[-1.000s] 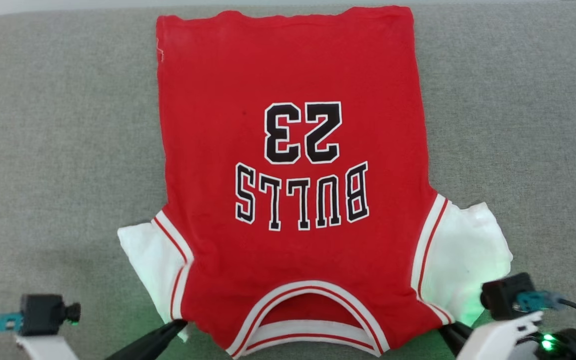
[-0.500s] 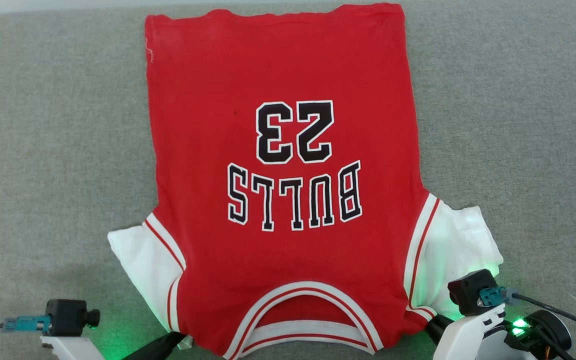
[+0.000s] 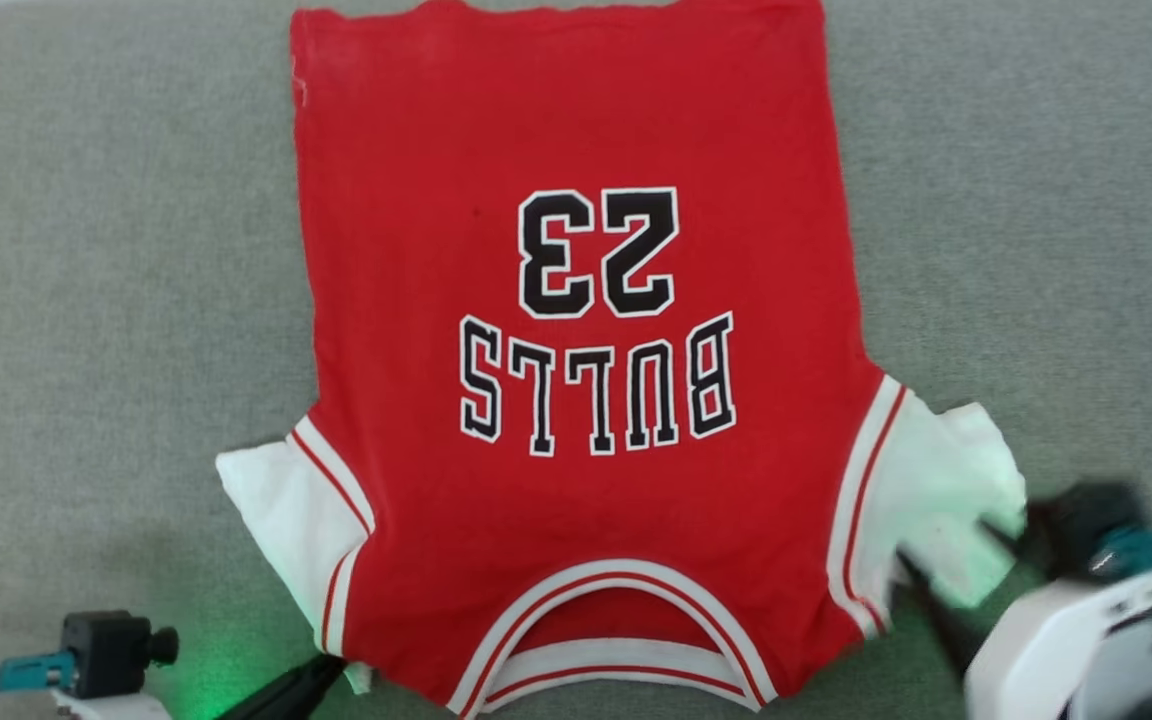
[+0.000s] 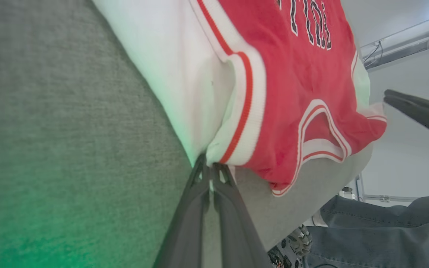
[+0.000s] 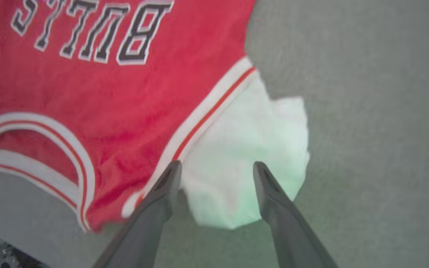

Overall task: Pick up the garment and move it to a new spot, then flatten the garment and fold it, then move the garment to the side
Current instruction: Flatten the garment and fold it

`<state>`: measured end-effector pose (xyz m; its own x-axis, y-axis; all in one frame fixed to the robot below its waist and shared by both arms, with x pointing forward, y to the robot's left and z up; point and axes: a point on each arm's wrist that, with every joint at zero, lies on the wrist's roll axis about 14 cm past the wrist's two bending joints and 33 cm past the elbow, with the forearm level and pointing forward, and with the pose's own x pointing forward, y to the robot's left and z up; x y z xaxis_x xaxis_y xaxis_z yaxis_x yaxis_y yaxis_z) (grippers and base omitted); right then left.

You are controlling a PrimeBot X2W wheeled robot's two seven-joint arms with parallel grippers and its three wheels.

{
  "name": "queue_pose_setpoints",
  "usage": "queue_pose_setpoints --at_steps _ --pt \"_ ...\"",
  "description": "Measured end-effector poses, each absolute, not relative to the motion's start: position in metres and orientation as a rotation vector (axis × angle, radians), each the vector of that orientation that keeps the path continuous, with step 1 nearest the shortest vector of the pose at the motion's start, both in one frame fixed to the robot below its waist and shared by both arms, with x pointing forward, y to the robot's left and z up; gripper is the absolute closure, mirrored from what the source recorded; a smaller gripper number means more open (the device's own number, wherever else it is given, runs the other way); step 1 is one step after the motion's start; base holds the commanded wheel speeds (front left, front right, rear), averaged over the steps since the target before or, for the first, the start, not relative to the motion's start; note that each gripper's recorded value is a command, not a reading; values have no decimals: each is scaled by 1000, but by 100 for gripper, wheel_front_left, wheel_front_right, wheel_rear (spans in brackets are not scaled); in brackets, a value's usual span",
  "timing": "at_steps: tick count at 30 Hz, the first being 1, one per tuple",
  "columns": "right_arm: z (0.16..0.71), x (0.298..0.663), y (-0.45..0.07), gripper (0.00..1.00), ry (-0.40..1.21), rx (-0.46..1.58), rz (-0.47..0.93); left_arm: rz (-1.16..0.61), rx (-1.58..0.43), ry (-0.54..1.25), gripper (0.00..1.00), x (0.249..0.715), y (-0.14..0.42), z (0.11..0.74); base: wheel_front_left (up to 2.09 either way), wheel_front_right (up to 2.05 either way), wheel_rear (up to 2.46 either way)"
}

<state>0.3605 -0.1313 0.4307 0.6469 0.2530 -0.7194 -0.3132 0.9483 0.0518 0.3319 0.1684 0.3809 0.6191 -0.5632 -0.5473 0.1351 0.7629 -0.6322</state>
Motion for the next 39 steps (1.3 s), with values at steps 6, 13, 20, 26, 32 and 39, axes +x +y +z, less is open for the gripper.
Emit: queue_pose_setpoints --at_steps 6,13,20,26,32,39 --pt "486 429 -142 0 651 -69 248 -468 -546 783 100 338 167 384 0 0 0" --pt "508 531 -153 0 598 -96 133 -503 -519 744 100 357 165 385 0 0 0" --pt "487 615 -153 0 693 -128 25 -512 -471 738 100 367 170 376 0 0 0" --pt "455 649 -128 0 818 -157 26 -477 -478 726 100 371 175 375 0 0 0" --pt "422 671 -123 0 862 -131 4 -445 -493 743 100 369 180 368 0 0 0" --pt "383 672 -115 84 946 -85 26 -431 -501 760 100 370 182 363 0 0 0"
